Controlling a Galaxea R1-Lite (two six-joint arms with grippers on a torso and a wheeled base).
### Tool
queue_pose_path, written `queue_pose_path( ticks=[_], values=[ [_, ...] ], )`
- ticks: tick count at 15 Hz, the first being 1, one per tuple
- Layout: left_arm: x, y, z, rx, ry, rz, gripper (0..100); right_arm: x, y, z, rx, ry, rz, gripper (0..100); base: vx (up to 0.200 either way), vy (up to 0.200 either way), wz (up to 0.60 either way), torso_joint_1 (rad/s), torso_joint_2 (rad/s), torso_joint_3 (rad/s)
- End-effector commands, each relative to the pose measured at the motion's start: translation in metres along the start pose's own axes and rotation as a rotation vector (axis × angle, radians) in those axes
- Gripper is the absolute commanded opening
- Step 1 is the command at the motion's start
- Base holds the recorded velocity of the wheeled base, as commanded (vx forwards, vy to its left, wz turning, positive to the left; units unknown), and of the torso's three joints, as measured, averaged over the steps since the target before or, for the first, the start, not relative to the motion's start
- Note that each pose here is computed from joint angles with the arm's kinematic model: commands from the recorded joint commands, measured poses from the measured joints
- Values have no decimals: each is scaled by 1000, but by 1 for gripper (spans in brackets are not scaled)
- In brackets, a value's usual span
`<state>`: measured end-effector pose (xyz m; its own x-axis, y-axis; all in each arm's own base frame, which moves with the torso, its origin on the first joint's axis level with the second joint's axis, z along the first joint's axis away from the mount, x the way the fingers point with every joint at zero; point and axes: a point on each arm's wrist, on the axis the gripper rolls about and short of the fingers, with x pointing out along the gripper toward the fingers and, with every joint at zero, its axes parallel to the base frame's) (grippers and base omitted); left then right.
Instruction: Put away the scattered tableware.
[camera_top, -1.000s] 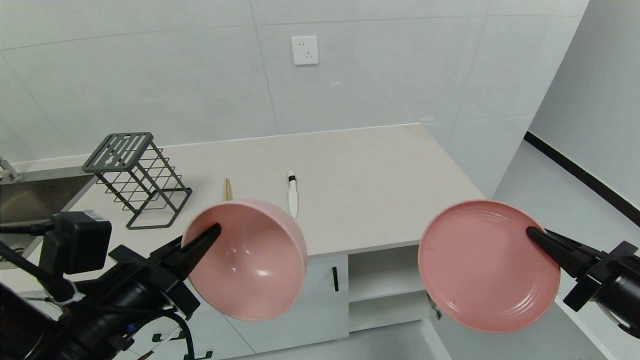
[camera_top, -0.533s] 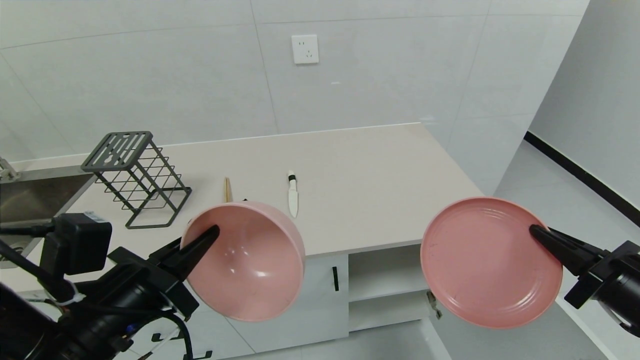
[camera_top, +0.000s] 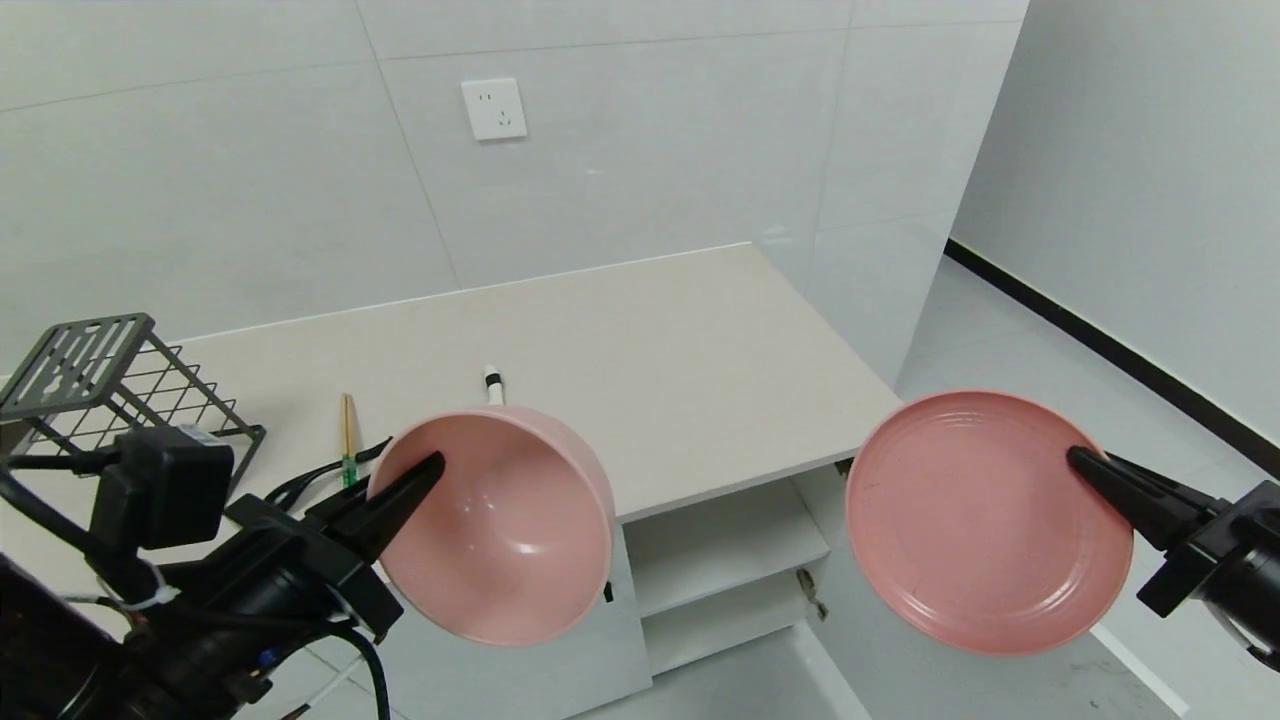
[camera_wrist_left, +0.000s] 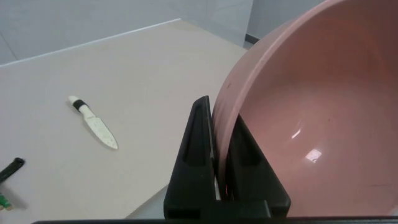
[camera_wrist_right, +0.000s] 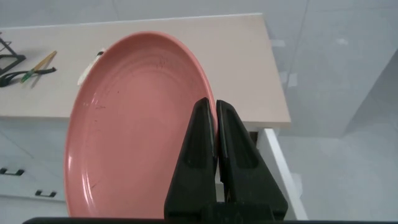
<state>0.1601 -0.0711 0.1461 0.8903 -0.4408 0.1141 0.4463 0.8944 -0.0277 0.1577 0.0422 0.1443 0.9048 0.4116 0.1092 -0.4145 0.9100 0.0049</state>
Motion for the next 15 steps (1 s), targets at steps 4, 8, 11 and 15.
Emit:
queue_pose_path(
  ticks=[4,8,11,15],
  values=[
    [0,0,0,0,1,1,0,1,0,-1,1,6,2,0,0,0,0,0,0,0],
    [0,0,0,0,-1,1,0,1,0,-1,1,6,4,0,0,0,0,0,0,0],
    [-1,0,0,0,-1,1,0,0,0,-1,-1,4,2,0,0,0,0,-77,165,79],
    [-4,0,0,0,1,1,0,0,0,0,-1,3,2,0,0,0,0,-96,202,100]
  ],
)
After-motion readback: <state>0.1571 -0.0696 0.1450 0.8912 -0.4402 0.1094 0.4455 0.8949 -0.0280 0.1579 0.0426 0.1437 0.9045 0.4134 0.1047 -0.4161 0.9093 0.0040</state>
